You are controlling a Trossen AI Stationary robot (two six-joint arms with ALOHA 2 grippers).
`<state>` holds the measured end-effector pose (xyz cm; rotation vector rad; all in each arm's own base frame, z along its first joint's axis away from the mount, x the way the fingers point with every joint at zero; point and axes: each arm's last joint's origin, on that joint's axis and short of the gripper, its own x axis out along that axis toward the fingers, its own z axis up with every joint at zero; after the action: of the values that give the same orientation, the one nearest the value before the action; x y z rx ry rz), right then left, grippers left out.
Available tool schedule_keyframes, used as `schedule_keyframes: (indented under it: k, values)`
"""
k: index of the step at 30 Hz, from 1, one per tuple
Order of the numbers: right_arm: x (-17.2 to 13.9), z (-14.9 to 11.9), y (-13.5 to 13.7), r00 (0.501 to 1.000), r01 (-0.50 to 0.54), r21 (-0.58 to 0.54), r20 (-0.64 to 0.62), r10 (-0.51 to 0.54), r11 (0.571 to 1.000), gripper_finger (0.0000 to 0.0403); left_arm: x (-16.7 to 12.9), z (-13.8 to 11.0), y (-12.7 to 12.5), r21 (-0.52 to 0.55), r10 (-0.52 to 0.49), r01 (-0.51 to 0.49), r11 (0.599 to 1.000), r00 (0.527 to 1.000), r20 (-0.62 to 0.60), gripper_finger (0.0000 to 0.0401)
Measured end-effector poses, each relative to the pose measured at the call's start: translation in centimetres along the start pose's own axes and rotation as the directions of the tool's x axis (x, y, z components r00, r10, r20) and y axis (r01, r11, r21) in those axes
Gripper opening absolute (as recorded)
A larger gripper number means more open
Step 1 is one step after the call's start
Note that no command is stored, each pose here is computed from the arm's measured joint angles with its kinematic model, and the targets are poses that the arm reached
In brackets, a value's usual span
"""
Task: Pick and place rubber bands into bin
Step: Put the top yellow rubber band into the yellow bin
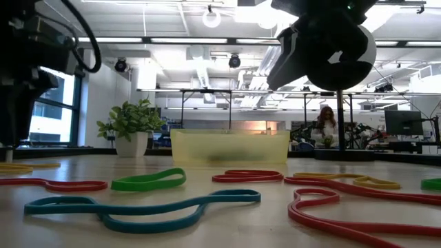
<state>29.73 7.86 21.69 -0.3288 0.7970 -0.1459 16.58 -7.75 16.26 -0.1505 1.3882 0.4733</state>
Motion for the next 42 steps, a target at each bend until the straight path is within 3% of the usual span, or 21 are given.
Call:
schedule_keyframes:
  k: [30,42]
  values:
    - [0.0,0.3,0.0,1.0,-0.004,-0.002,0.028,0.004,1.0,0.0134,3.4,-2.3,1.3,-0.069,-0.103,0.107,0.992,0.993,0.062,0.0125]
    - [0.0,0.3,0.0,1.0,-0.004,0.001,0.028,0.004,1.0,0.0134,3.4,-2.2,1.2,-0.027,-0.118,0.119,0.992,0.991,0.06,0.0007]
